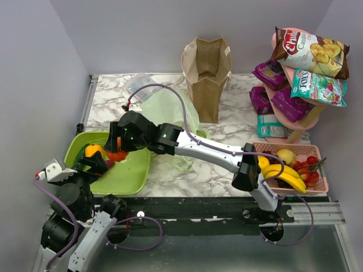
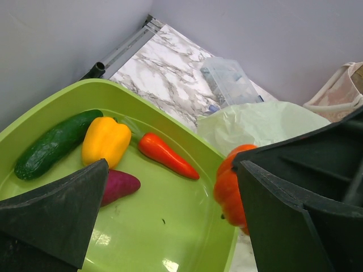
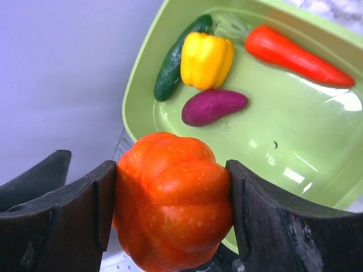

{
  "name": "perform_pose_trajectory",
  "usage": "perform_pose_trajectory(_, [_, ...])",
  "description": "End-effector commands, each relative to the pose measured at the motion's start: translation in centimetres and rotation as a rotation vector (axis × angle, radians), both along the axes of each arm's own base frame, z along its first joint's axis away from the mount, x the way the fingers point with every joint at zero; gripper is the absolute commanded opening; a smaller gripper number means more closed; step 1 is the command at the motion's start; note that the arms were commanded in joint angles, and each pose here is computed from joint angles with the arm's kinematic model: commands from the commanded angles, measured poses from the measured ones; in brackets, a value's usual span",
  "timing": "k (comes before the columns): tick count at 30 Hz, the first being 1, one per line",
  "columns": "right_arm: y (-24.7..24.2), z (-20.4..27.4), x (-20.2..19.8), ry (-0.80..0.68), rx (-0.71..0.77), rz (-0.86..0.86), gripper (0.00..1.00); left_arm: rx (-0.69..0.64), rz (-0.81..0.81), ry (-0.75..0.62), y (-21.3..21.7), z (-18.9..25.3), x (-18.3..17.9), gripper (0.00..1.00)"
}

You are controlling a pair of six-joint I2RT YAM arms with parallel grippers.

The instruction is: Place the food into the grocery bag and tie it

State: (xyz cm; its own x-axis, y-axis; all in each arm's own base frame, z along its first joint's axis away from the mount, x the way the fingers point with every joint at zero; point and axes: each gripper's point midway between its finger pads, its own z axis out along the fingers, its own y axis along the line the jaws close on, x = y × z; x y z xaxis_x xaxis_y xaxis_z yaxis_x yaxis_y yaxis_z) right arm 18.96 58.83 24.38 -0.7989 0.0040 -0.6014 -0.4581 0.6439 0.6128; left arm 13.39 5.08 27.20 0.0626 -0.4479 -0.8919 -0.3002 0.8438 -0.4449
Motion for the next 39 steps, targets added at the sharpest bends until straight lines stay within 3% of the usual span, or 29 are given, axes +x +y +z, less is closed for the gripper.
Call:
perform_pose_trajectory(1, [-2.5, 4.6, 1.4, -0.139, 0.014, -0.071, 0.47, -0.001, 0.004, -0.021, 0.2, 0.3, -0.3, 0.99])
perform_pose_trajectory(8, [-9.2, 8.0, 3.9, -0.306, -0.055, -0.218, 0.43, 0.003, 0.001, -0.015, 0.1, 0.2, -0.3, 0.99])
perform_pose_trajectory(22, [-25.0, 4.0, 5.6, -0.468, -0.364, -0.417, 0.39, 0.039, -0.058, 0.045, -1.3, -0.2, 0.9, 0.98])
perform_pose_trajectory(32, [-28.6, 0.2, 7.3, -0.471, -0.504, -0.445, 0.38, 0.046, -0.076, 0.051, -1.6, -0.2, 1.0, 0.99])
perform_pose_trajectory(39, [-28.5, -2.2, 7.6, -0.452, -0.553, -0.421, 0.37, 0.053, -0.079, 0.052, -1.7, -0.2, 1.2, 0.99])
